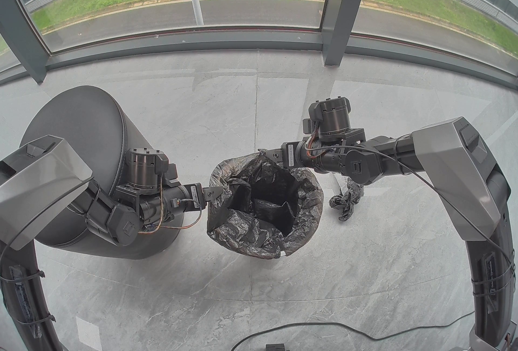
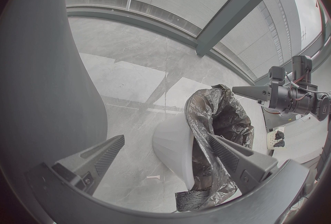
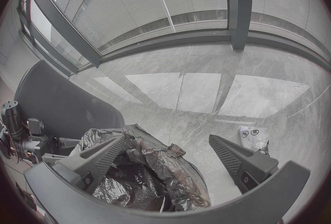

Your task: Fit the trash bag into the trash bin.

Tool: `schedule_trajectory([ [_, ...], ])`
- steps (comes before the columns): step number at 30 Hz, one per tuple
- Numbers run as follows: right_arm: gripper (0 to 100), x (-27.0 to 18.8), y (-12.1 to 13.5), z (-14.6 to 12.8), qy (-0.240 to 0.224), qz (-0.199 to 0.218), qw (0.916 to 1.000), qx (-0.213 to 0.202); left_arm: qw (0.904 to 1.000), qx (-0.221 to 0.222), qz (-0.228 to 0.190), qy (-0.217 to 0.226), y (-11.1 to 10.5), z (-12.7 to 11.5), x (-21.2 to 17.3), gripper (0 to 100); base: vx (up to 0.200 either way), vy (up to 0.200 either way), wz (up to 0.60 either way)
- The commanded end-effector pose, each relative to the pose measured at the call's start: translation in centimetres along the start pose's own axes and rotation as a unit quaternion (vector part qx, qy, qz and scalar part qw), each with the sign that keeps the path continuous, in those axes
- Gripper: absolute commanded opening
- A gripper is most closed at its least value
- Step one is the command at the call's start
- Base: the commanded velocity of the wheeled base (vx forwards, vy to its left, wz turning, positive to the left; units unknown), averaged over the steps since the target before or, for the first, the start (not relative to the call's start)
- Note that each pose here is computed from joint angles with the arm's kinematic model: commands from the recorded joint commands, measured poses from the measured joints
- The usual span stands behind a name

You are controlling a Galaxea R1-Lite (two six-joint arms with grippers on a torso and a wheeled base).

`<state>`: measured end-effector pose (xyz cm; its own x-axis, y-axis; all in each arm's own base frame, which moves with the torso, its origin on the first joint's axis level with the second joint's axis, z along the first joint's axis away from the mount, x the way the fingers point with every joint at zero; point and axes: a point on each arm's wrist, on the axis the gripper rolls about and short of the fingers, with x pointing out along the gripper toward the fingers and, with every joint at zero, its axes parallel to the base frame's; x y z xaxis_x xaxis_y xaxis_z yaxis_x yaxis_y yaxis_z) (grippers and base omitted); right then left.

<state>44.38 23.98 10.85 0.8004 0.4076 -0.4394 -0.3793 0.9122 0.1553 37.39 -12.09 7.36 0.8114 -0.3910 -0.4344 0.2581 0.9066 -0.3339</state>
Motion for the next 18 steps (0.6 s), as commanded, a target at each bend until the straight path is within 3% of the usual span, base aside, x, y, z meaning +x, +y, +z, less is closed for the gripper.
schedule_trajectory([
  [1,100,-0.07,-0.09,0.19,-0.003,-0.001,1.0000,0.001,0.9999,-0.005,0.011,0.007,0.94,-0.51,0.81,100,0.000,0.000,0.00],
  [18,100,-0.06,0.05,0.12,-0.002,-0.001,1.0000,0.003,0.9993,-0.018,0.026,-0.017,1.72,-0.01,1.42,100,0.000,0.000,0.00],
])
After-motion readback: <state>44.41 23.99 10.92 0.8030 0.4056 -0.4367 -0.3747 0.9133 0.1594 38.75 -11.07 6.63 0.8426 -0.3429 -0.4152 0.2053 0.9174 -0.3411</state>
